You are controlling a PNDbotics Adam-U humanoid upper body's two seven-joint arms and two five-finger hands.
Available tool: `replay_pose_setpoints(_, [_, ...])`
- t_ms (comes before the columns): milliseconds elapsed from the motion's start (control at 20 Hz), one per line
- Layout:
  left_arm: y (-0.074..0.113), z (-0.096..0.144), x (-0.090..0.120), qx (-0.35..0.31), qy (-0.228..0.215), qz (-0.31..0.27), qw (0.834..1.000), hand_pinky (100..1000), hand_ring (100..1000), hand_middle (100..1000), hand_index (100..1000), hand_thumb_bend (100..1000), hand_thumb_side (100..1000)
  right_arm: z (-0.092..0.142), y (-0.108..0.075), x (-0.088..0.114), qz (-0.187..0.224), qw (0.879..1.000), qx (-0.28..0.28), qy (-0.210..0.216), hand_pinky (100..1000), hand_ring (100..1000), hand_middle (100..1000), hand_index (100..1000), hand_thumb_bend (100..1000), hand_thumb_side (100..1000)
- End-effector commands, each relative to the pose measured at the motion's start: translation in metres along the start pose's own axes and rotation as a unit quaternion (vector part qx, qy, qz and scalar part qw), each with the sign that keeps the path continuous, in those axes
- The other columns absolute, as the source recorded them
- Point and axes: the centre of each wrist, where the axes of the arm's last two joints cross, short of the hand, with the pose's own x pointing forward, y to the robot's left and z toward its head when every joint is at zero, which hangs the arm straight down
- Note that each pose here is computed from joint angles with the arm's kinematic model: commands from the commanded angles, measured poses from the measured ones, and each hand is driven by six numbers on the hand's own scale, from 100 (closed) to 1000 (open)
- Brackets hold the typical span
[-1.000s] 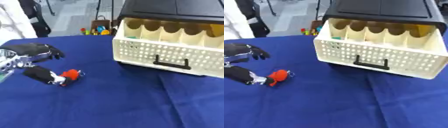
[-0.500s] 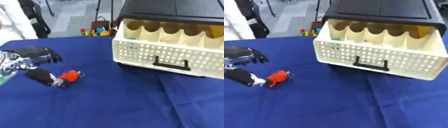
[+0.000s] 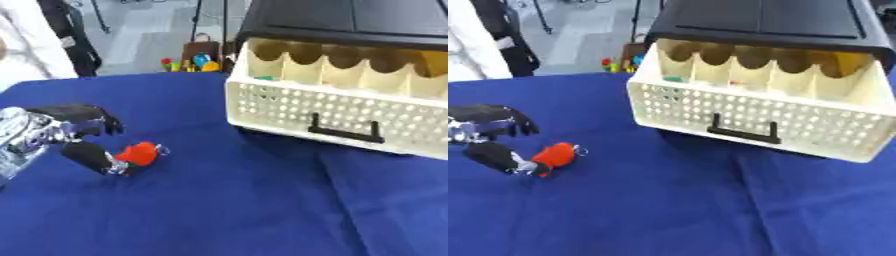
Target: Pick up objects from table and place into drawer.
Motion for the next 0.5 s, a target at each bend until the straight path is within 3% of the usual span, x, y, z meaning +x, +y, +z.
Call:
replay_pose_setpoints(50, [0.008,0.001,-0.005,0.000,0.017,0.008,1.000,644,782,767,869,569,679,-0.007,-0.001,0.004,0.006,1.000,-0.010,-0.008,285,429,383,665,100,847])
replay_pose_setpoints(500, [0.004,-0.016,-0.011,-0.004,0.030,0.004,1.000,629,772,758,857,534,654,-0.005,0.000,0.004,0.008,1.000,-0.013,-0.005,281,425,380,663,100,860])
